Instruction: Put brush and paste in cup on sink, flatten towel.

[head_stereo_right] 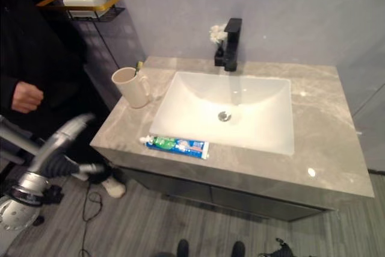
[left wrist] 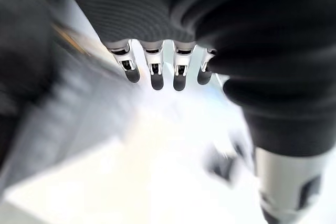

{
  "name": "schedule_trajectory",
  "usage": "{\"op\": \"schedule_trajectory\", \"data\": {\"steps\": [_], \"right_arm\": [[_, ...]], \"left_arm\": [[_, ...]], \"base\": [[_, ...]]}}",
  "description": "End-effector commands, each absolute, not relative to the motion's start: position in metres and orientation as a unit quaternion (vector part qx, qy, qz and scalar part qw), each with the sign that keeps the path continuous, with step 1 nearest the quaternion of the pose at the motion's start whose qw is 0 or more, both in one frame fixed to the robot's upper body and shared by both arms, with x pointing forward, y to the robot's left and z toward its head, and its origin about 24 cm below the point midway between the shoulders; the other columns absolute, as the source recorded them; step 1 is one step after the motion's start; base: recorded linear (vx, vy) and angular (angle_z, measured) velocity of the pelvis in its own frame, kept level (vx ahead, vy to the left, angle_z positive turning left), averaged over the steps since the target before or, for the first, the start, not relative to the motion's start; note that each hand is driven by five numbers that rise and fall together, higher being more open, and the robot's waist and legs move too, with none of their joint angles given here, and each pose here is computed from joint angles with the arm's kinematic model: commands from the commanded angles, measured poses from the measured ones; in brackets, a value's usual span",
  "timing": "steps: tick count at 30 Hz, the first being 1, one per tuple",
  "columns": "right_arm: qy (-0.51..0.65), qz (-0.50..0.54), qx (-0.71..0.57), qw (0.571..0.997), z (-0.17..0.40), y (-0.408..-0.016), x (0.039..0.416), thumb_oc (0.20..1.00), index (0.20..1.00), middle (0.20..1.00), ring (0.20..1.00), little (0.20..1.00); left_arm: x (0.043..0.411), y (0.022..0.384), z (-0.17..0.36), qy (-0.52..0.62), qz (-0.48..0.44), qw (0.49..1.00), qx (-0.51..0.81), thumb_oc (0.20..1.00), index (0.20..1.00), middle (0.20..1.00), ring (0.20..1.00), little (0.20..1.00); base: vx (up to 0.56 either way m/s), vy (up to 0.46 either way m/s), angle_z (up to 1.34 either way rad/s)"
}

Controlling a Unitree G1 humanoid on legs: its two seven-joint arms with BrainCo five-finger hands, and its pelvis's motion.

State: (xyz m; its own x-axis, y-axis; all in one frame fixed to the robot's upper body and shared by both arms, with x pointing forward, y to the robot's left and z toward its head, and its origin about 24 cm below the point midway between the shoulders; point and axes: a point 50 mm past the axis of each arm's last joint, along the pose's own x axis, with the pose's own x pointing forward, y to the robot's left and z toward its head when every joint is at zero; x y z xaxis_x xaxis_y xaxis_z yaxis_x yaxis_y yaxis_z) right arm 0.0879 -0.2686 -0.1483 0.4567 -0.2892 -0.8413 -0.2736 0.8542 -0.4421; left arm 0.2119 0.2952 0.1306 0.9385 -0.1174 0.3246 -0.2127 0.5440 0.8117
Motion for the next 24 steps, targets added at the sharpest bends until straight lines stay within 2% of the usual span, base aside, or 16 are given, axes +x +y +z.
{"op": "schedule_trajectory", "data": {"steps": [1, 11, 24], "right_arm": [[0.513, 0.011, -0.274, 0.813, -0.147, -0.267, 0.097, 1.0, 1.0, 1.0, 1.0, 1.0], [0.531, 0.021, -0.289, 0.796, -0.149, -0.271, 0.085, 1.0, 1.0, 1.0, 1.0, 1.0], [0.498, 0.034, -0.298, 0.814, -0.146, -0.263, 0.1, 1.0, 1.0, 1.0, 1.0, 1.0]], "left_arm": [[0.219, 0.289, 0.156, -0.228, 0.025, 0.847, 0.479, 1.0, 1.0, 1.0, 1.0, 1.0], [0.234, 0.276, 0.124, -0.174, -0.03, 0.867, 0.466, 1.0, 1.0, 1.0, 1.0, 1.0], [0.234, 0.281, 0.112, -0.143, -0.038, 0.866, 0.478, 1.0, 1.0, 1.0, 1.0, 1.0]], "base": [[-0.02, 0.051, -0.35], [-0.03, 0.052, -0.35], [-0.01, 0.015, -0.17]]}}
